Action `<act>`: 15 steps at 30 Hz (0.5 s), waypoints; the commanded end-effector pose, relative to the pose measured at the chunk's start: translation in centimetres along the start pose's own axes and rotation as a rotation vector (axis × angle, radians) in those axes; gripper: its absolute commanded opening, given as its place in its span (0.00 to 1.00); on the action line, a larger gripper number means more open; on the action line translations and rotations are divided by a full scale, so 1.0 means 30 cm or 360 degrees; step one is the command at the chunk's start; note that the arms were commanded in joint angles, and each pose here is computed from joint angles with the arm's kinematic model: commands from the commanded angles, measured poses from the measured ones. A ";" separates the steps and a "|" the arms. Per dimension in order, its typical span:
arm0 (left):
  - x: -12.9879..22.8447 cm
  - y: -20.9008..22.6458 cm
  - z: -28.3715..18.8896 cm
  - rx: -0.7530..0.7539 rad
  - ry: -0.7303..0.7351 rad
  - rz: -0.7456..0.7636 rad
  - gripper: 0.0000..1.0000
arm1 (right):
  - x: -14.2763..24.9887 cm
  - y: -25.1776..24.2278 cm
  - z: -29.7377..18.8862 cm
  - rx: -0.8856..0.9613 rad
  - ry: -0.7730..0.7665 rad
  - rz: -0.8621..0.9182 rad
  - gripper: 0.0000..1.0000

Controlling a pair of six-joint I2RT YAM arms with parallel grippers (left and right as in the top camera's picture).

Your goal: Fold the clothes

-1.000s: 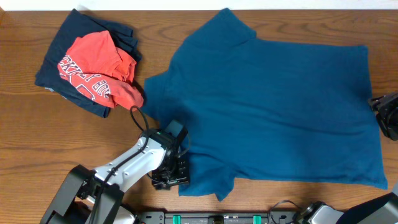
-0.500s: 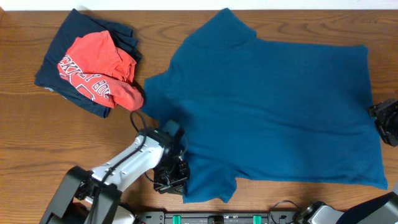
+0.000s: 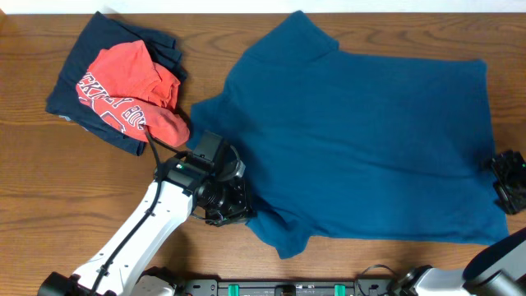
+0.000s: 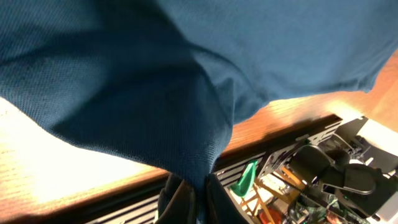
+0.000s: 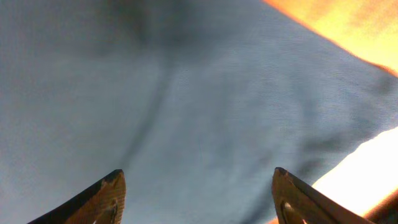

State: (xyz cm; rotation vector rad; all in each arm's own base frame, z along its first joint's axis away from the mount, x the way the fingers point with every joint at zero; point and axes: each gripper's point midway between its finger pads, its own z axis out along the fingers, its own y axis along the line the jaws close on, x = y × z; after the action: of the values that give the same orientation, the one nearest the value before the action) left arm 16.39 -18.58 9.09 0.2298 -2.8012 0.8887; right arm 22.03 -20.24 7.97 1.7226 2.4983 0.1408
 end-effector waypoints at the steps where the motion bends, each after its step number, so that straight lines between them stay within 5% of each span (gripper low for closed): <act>1: -0.007 -0.021 -0.016 0.0035 -0.0021 0.0003 0.06 | -0.024 -0.142 0.054 0.0188 0.0066 0.0192 0.70; 6: -0.012 -0.025 -0.016 0.0042 -0.0030 0.0012 0.06 | -0.045 -0.378 0.110 0.0507 0.0112 0.0533 0.62; 15: -0.028 -0.037 -0.017 0.0064 -0.0060 0.0039 0.07 | -0.006 -0.468 0.178 0.0536 0.0230 0.0622 0.57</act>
State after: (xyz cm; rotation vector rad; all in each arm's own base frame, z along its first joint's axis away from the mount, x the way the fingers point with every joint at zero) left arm 17.09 -18.88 9.24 0.2219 -2.8228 0.9218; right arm 10.97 -25.44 1.25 2.3681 2.3422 -0.0688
